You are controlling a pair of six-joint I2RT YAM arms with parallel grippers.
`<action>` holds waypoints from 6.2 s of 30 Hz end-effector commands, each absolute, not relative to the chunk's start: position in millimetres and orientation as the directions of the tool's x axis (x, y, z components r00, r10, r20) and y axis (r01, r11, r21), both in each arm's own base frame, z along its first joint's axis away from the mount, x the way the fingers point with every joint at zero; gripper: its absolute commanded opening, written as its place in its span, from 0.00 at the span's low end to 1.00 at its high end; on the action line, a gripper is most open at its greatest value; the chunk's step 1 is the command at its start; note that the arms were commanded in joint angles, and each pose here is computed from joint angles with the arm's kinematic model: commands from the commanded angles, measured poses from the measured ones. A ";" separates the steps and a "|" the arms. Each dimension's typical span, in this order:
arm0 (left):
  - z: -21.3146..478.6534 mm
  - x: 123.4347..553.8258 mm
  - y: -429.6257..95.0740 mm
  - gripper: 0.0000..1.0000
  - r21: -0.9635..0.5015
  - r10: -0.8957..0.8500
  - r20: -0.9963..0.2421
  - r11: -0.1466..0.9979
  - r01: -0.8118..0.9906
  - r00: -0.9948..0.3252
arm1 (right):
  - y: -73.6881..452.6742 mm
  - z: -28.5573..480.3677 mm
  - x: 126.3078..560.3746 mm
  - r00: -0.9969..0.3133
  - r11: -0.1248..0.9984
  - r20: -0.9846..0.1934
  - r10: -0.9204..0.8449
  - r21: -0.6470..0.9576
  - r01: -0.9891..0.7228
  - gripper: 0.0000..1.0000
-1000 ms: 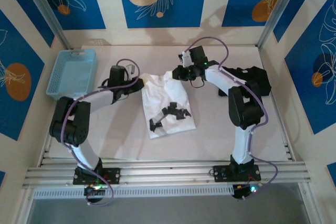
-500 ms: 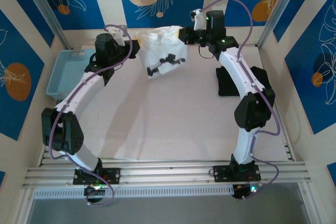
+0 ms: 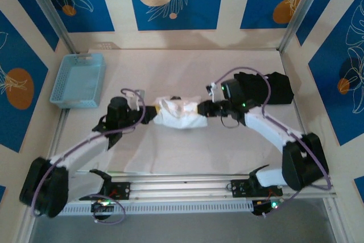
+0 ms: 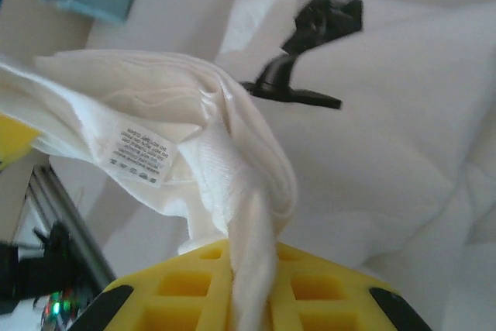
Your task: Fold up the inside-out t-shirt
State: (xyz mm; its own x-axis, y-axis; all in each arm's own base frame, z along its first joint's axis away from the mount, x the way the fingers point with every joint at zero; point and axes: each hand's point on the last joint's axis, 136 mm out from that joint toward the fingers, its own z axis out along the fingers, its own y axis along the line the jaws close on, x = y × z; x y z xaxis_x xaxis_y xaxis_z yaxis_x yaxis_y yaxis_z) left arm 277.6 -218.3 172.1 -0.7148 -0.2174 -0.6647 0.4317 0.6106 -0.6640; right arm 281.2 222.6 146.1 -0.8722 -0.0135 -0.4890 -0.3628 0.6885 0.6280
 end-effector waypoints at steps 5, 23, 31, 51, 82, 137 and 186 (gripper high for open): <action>166.1 235.2 -220.9 0.00 -0.702 -0.234 -0.629 0.581 0.412 -0.741 | 194.4 142.4 244.7 -0.877 0.725 -0.478 0.042 0.619 -0.303 0.17; 69.1 308.2 -177.0 0.10 -0.479 -0.199 -0.557 0.870 0.116 -0.806 | 218.4 62.4 329.4 -0.968 0.853 -0.251 -0.019 0.501 -0.146 0.24; 73.4 347.1 -176.0 0.49 -0.437 -0.164 -0.598 0.887 0.149 -0.784 | 197.8 66.7 352.5 -0.953 0.925 -0.298 -0.058 0.343 -0.164 0.51; 27.6 293.3 -208.6 0.44 -0.649 -0.158 -0.342 0.753 0.111 -0.926 | 234.9 31.4 288.5 -0.998 0.802 -0.048 0.030 0.597 -0.005 0.83; 108.6 304.7 -158.7 0.81 -0.503 -0.214 -0.574 0.854 0.134 -0.790 | 88.2 161.3 366.2 -0.876 0.962 -0.397 -0.274 -0.096 -0.257 0.06; 127.0 314.4 -129.1 0.82 -0.325 -0.150 -0.637 0.941 0.088 -0.756 | -62.7 249.9 417.8 -0.673 0.964 -0.725 0.150 -0.043 0.261 0.88; 93.6 393.5 -19.9 1.00 0.125 0.119 -0.941 0.992 0.003 -0.317 | 24.5 94.2 396.2 -0.372 0.989 -0.925 0.077 0.118 -0.090 0.99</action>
